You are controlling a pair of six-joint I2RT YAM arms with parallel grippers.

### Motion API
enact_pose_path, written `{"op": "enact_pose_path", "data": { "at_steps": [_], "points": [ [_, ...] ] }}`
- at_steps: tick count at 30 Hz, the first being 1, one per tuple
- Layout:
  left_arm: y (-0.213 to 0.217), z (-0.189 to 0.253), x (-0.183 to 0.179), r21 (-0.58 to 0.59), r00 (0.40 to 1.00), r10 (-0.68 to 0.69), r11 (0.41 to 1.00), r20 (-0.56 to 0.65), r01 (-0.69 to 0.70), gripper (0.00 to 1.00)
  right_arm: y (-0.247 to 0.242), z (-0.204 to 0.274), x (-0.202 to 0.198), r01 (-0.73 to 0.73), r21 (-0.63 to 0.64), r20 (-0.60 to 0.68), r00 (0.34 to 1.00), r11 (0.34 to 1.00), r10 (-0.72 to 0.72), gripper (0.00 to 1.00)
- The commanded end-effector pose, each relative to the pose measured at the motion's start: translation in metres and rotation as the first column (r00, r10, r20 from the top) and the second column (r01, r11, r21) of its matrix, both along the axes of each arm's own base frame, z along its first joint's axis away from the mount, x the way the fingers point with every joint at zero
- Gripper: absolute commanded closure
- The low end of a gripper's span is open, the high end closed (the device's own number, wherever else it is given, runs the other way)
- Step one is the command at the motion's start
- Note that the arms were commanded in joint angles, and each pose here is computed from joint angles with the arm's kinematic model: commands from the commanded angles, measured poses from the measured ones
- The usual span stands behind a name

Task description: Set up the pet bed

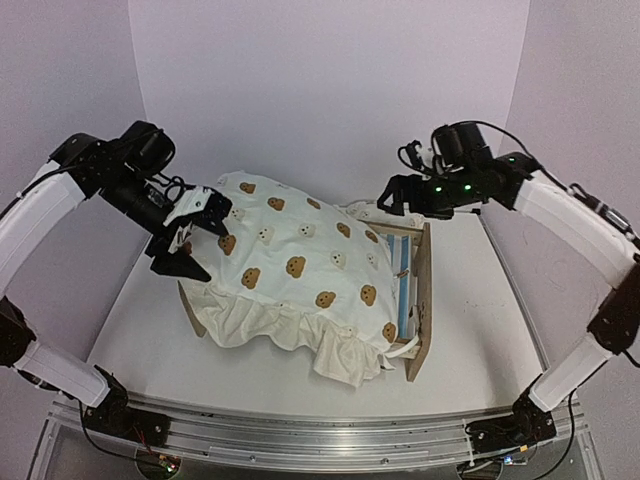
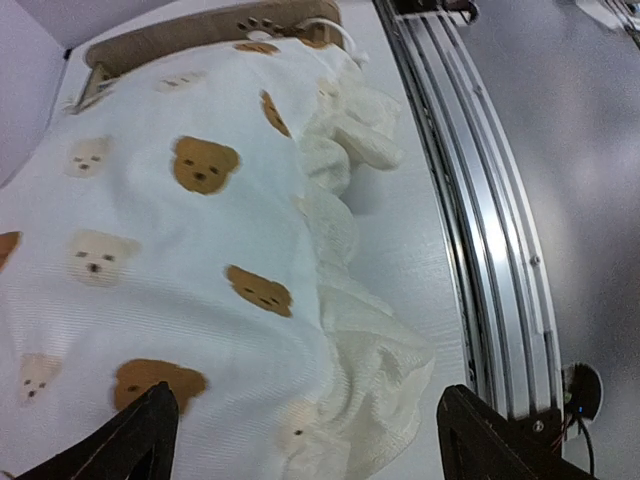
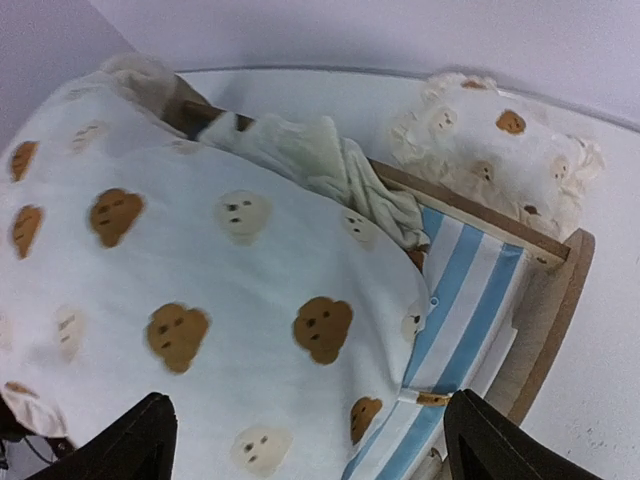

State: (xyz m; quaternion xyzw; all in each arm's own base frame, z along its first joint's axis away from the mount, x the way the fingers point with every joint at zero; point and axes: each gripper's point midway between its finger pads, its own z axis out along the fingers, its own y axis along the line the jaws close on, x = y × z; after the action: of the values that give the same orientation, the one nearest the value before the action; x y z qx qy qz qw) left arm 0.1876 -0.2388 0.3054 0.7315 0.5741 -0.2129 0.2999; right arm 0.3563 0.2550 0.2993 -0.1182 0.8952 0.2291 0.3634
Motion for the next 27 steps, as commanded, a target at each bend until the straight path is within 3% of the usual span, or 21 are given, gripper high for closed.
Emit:
{"op": "enact_pose_path", "data": {
  "at_steps": [1,4,6,11,14,15,19,22,24,27],
  "points": [
    [-0.02,0.071,0.042,-0.232,0.963,0.27,0.938,0.027,-0.257,0.07,0.004,-0.048,0.043,0.164,-0.068,-0.11,0.979,0.984,-0.171,0.06],
    [-0.017,0.09,0.1,-0.335,0.851,0.517,0.822,0.098,-0.461,0.04,0.017,-0.077,0.061,0.185,-0.057,-0.196,0.962,0.981,-0.193,0.04],
    [-0.012,0.076,0.125,-0.298,0.797,0.586,0.794,0.145,-0.53,0.05,0.02,-0.101,0.073,0.218,-0.038,-0.275,0.936,0.975,-0.22,0.05],
    [-0.011,0.0,0.146,-0.087,0.811,0.549,0.835,0.203,-0.544,0.05,0.04,-0.152,0.074,0.175,0.004,-0.446,0.882,0.985,-0.155,0.09],
    [-0.008,-0.036,0.146,-0.005,0.837,0.486,0.866,0.25,-0.501,0.05,0.058,-0.167,0.068,0.125,0.06,-0.521,0.85,0.99,-0.076,0.22],
    [-0.007,-0.044,0.147,0.01,0.841,0.471,0.871,0.266,-0.491,0.06,0.062,-0.169,0.067,0.113,0.076,-0.535,0.843,0.991,-0.055,0.31],
    [-0.006,-0.056,0.15,0.039,0.847,0.44,0.881,0.299,-0.472,0.32,0.061,-0.159,0.069,0.107,0.088,-0.516,0.855,0.99,-0.046,0.71],
    [-0.01,-0.047,0.15,0.015,0.849,0.441,0.885,0.291,-0.465,0.78,0.052,-0.133,0.077,0.113,0.087,-0.443,0.894,0.99,-0.064,0.96],
    [-0.015,-0.034,0.149,-0.029,0.85,0.447,0.889,0.28,-0.458,0.98,0.044,-0.106,0.082,0.119,0.076,-0.358,0.93,0.99,-0.084,1.0],
    [-0.025,0.0,0.146,-0.14,0.851,0.446,0.895,0.276,-0.424,1.0,0.026,-0.056,0.084,0.145,0.065,-0.217,0.968,0.987,-0.127,1.0]
  ]
}}
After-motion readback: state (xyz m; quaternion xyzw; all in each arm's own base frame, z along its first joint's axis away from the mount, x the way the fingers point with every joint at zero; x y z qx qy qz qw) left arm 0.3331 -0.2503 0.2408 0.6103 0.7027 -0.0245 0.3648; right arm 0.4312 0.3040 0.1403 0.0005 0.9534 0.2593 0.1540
